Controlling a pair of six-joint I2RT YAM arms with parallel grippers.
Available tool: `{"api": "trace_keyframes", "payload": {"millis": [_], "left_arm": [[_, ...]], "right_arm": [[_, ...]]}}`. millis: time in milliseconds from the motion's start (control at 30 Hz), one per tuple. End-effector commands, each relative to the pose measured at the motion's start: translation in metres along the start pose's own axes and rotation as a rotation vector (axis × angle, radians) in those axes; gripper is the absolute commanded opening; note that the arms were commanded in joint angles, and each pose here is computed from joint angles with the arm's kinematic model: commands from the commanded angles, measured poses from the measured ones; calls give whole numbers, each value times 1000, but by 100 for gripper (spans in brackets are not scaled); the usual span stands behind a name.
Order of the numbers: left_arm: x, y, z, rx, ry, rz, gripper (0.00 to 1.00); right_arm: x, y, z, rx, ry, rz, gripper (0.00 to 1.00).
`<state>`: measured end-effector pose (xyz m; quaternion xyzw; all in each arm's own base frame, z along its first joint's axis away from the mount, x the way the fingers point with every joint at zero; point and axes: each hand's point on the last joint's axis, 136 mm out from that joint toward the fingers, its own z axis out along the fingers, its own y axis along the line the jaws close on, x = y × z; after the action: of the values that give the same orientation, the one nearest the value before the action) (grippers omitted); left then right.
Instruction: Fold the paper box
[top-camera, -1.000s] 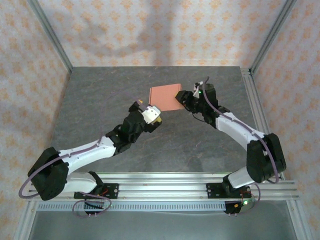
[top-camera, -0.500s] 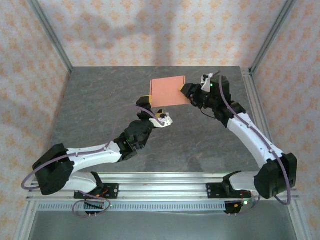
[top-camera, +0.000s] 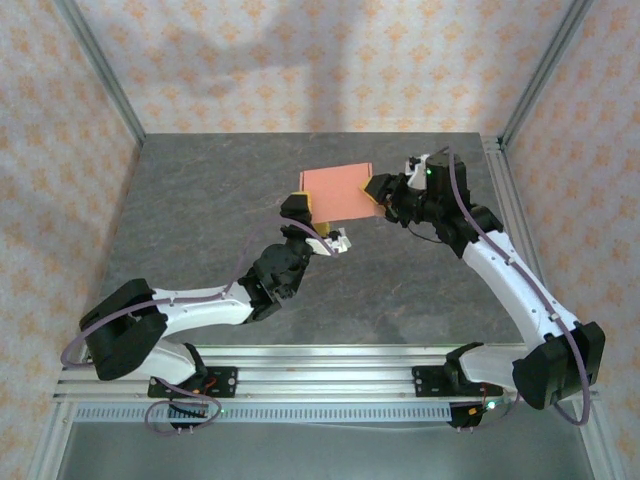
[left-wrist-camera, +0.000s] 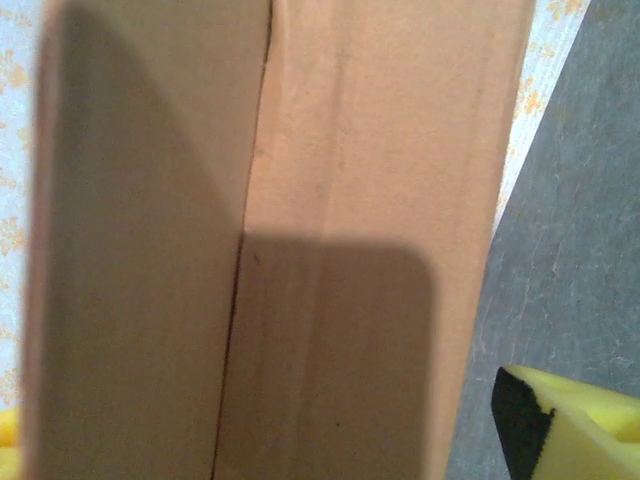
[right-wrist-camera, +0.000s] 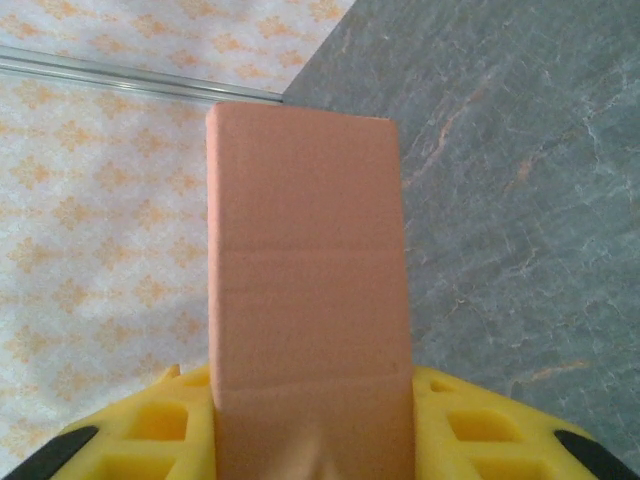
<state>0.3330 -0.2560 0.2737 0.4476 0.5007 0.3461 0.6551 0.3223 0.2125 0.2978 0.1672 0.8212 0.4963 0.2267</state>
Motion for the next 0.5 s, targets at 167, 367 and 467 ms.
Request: {"api": "trace_keyframes", "payload": {"millis": [167,367,467], "left_arm": [[-4,12,1,-3,14,-55,69],[-3,5,2,29,23,-53,53],[-4,3,3,45,20,-63,47]], "right_arm": [[-1,9,-3,-23,12,-2,35],[-3,7,-1,-16,9,-9,35],[-4,3,1,-4,11,-9,35]]}}
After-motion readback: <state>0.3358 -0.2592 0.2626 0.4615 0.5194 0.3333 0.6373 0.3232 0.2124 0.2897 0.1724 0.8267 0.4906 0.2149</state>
